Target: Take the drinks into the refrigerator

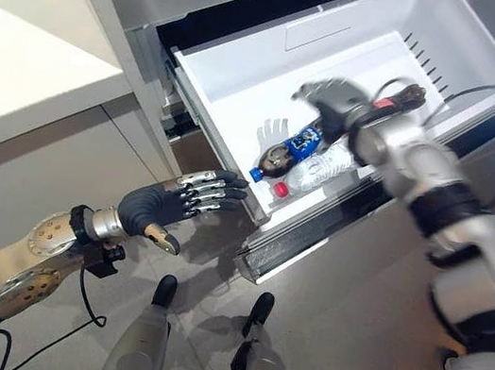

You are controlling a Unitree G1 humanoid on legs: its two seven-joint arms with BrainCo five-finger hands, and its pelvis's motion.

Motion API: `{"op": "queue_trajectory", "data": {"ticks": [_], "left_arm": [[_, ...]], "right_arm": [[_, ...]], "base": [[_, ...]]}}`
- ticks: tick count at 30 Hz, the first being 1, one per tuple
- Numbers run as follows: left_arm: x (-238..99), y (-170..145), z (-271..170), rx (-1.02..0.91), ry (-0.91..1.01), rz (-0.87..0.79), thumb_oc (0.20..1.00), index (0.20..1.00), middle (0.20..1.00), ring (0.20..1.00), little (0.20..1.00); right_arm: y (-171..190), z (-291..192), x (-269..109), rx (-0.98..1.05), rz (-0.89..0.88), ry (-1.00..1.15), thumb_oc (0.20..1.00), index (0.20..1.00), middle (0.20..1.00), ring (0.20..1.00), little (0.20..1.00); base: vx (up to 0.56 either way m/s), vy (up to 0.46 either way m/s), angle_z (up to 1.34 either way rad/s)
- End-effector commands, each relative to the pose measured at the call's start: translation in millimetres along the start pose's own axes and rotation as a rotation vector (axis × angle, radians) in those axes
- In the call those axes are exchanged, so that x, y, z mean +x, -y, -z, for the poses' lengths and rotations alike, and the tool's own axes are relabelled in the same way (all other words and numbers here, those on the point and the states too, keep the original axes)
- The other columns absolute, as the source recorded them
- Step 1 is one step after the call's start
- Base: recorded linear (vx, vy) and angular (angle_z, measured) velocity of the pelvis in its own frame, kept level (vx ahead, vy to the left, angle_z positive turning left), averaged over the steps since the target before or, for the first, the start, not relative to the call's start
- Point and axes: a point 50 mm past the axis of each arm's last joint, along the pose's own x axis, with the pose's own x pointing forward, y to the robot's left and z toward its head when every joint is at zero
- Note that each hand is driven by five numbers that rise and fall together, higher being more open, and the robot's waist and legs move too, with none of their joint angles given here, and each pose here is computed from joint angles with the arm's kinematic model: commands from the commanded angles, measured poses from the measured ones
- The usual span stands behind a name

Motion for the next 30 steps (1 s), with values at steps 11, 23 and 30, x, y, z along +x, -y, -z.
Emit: {"op": "queue_trajectory", "data": {"ticks": [11, 23, 30], "left_arm": [[-39, -3, 9, 0.049, 0.004, -0.155, 1.0, 1.0, 1.0, 1.0, 1.0], [-46, 4, 14, 0.017, 0.002, -0.151, 1.0, 1.0, 1.0, 1.0, 1.0], [-34, 9, 7, 0.009, 0.06, -0.089, 1.0, 1.0, 1.0, 1.0, 1.0]], "right_arm": [[-48, 32, -123, 0.138, -0.009, -0.164, 1.0, 1.0, 1.0, 1.0, 1.0], [-156, 46, -190, 0.37, -0.365, -0.453, 0.774, 0.774, 0.774, 0.774, 0.774], [-216, 16, -167, 0.496, -0.564, -0.405, 0.2, 0.2, 0.2, 0.2, 0.2]], "base": [[0.06, -0.009, -0.15], [0.02, -0.003, -0.03], [0.0, 0.0, 0.0]]}}
